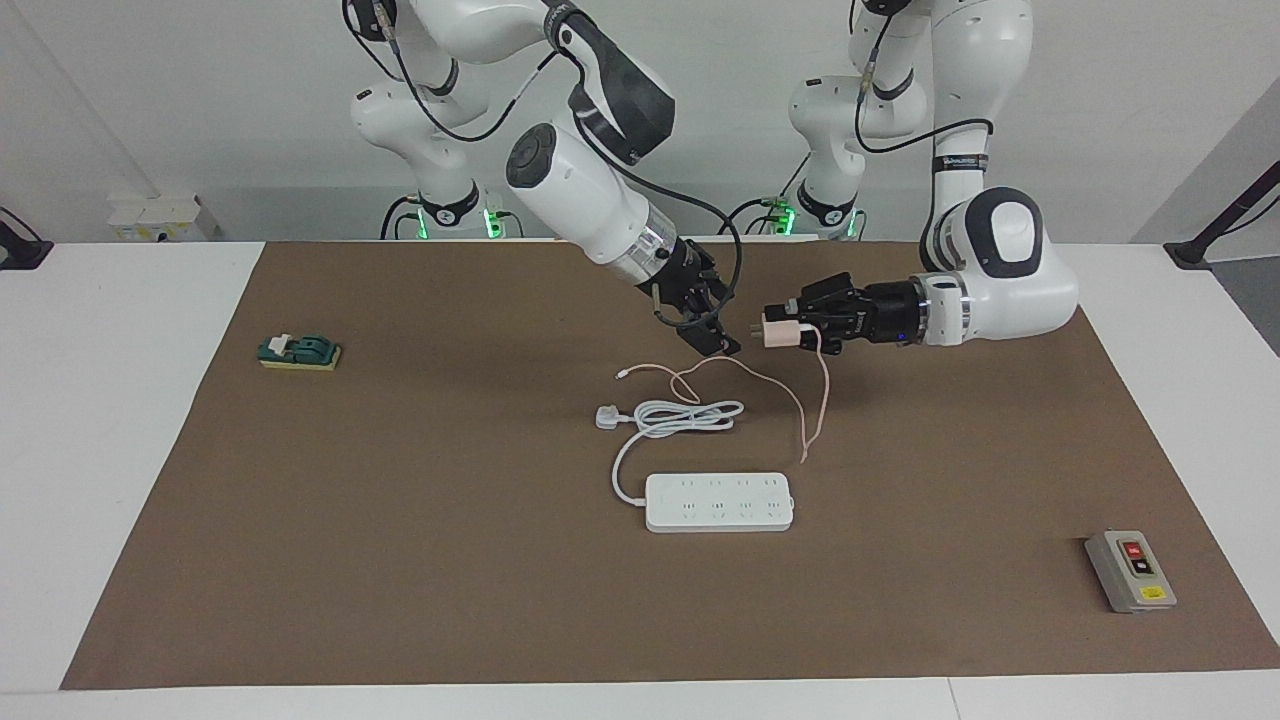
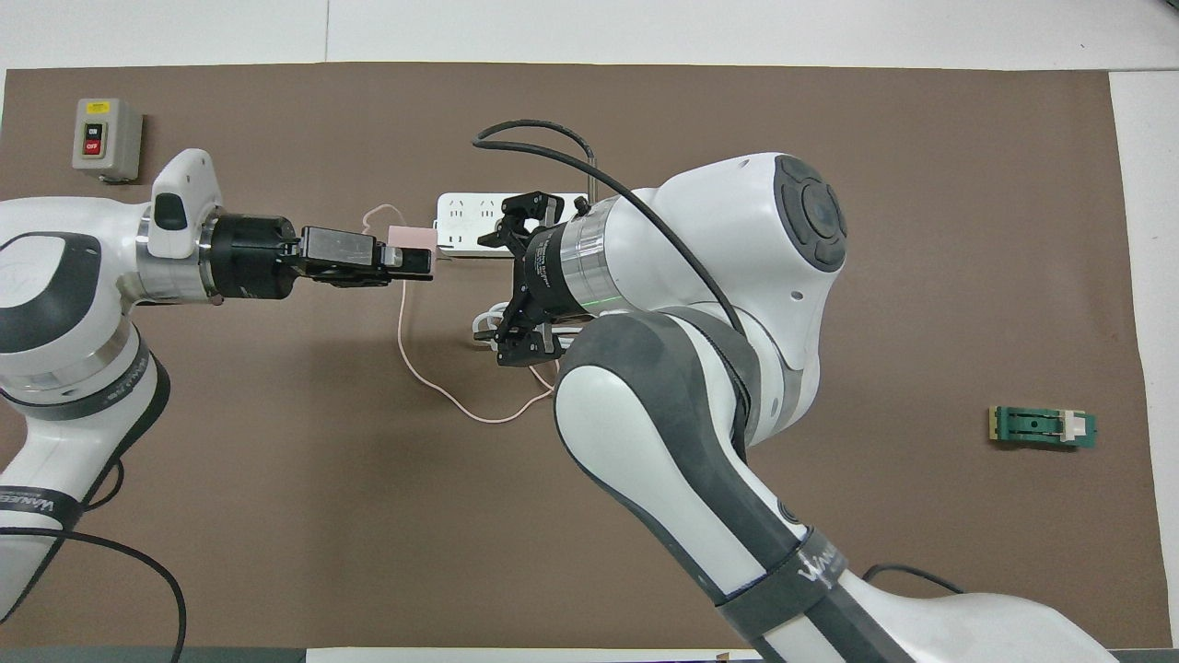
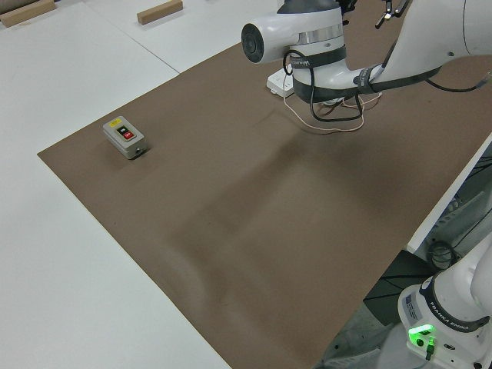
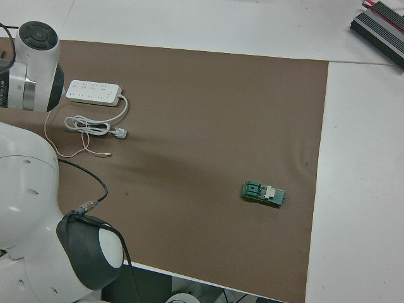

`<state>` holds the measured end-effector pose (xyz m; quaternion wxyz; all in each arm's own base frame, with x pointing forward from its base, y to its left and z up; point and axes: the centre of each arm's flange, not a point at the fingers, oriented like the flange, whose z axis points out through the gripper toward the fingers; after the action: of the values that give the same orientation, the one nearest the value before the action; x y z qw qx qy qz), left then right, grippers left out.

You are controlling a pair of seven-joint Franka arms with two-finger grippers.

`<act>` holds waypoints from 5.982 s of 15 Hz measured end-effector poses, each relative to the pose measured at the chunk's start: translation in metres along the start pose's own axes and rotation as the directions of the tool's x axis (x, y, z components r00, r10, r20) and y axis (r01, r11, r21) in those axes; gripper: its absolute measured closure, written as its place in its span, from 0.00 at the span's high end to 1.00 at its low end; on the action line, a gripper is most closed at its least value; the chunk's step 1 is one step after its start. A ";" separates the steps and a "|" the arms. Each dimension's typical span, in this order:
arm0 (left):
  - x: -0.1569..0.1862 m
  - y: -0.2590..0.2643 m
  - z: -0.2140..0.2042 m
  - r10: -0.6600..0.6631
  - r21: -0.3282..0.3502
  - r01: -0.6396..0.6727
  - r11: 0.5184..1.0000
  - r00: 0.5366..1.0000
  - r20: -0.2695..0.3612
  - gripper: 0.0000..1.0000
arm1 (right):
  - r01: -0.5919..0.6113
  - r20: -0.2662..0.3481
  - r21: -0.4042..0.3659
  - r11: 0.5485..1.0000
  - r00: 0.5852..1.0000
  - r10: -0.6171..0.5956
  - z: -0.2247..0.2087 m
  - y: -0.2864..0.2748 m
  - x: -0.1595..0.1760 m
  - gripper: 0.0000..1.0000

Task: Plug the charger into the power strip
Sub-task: 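Pull the charger back with the left gripper while the right gripper opens, then move the charger to the strip's end socket while the right gripper retracts, then push the charger prongs into the end socket with the left gripper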

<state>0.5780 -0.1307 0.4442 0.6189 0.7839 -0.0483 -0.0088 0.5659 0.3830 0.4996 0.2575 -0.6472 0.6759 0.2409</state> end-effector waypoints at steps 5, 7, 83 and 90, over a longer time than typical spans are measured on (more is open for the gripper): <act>0.036 -0.006 -0.042 0.115 0.345 -0.111 0.932 0.993 0.010 0.32 | -0.011 -0.060 0.019 1.000 0.998 0.012 -0.033 -0.025 0.032 1.00; 0.048 -0.010 -0.052 0.140 0.448 -0.151 0.881 0.989 0.057 0.32 | 0.023 -0.097 0.014 1.000 0.995 -0.022 -0.060 -0.036 0.044 1.00; 0.065 -0.081 0.163 0.249 0.152 -0.988 -0.004 0.146 0.957 0.32 | 0.727 0.121 -0.679 -0.103 -0.028 -0.992 -0.340 0.012 0.205 1.00; 0.079 -0.085 0.157 0.264 0.180 -0.980 0.090 0.198 0.944 0.32 | 0.727 0.121 -0.679 -0.103 -0.028 -0.992 -0.340 0.012 0.204 1.00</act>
<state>0.6511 -0.2699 0.3283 0.0149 0.7449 -0.6668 0.0166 0.5353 0.0057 0.6204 -0.0168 -0.9990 -0.0279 0.0317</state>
